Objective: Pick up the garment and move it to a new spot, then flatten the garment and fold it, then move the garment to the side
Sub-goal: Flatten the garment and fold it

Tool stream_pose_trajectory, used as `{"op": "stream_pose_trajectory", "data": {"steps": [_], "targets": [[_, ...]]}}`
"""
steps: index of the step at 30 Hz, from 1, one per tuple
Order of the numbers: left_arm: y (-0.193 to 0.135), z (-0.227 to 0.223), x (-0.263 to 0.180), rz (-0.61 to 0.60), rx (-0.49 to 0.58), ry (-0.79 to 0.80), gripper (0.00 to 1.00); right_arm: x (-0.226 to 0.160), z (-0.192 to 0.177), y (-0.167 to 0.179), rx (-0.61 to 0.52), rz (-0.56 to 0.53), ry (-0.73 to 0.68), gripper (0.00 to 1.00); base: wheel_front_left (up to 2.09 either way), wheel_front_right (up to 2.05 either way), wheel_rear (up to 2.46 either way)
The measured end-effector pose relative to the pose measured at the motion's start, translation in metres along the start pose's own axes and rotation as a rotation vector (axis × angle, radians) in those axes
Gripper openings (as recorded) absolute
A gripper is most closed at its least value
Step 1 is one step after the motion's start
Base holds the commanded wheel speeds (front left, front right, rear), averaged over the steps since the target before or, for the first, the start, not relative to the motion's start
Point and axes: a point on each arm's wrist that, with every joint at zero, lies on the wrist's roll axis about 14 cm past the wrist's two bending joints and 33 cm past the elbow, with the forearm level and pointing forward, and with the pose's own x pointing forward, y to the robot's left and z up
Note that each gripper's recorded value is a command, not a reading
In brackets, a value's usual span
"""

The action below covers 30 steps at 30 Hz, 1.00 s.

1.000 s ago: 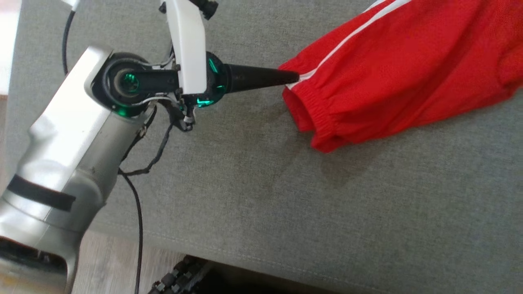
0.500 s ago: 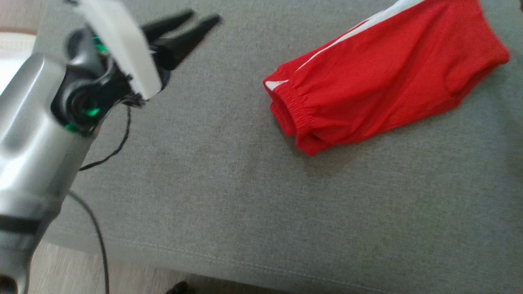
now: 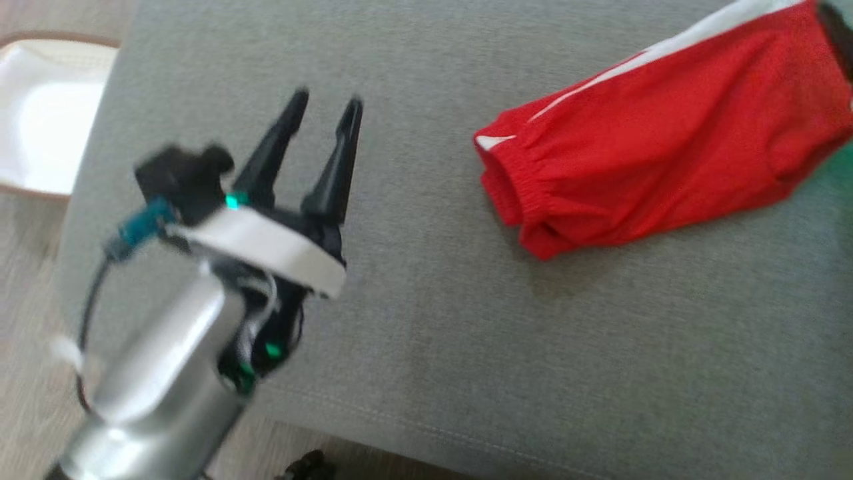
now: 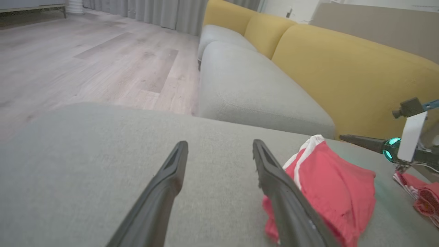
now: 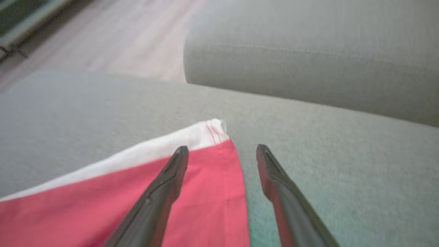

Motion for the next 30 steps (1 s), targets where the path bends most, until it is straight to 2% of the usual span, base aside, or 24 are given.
{"op": "stream_pose_trajectory", "data": {"steps": [7,11,14,15,16,17,18,24,30], "targets": [[0.013,-0.026,-0.037,0.14,-0.083,0.021,1.0,0.007,-0.052,-0.01,0.062,-0.055,0.336,1.0,0.0,0.0,0.0],[0.012,-0.031,-0.046,0.169,-0.115,0.021,1.0,0.004,-0.06,-0.001,0.124,-0.035,0.469,1.0,0.0,0.0,0.0],[0.014,-0.03,-0.048,0.188,-0.125,0.007,1.0,0.003,-0.059,0.002,0.146,-0.027,0.503,1.0,0.0,0.0,0.0],[0.014,-0.028,-0.048,0.19,-0.121,0.0,1.0,0.003,-0.059,0.003,0.146,-0.025,0.502,0.95,0.0,0.0,0.0],[0.013,-0.028,-0.048,0.188,-0.112,-0.005,1.0,0.003,-0.058,0.005,0.151,-0.018,0.503,0.58,0.0,0.0,0.0],[0.012,-0.027,-0.047,0.187,-0.105,-0.011,1.0,0.002,-0.058,0.007,0.155,-0.01,0.503,0.32,0.0,0.0,0.0],[0.012,-0.024,-0.047,0.19,-0.101,-0.023,1.0,0.002,-0.057,0.01,0.152,-0.003,0.494,0.0,0.0,0.0,0.0],[0.012,-0.004,-0.045,0.196,-0.035,-0.101,1.0,0.0,-0.05,0.026,0.137,0.032,0.36,0.0,0.0,0.0,0.0],[0.004,-0.014,-0.049,0.172,-0.025,-0.089,1.0,-0.026,-0.029,0.004,0.154,-0.029,0.21,0.0,0.0,0.0,0.0]]}}
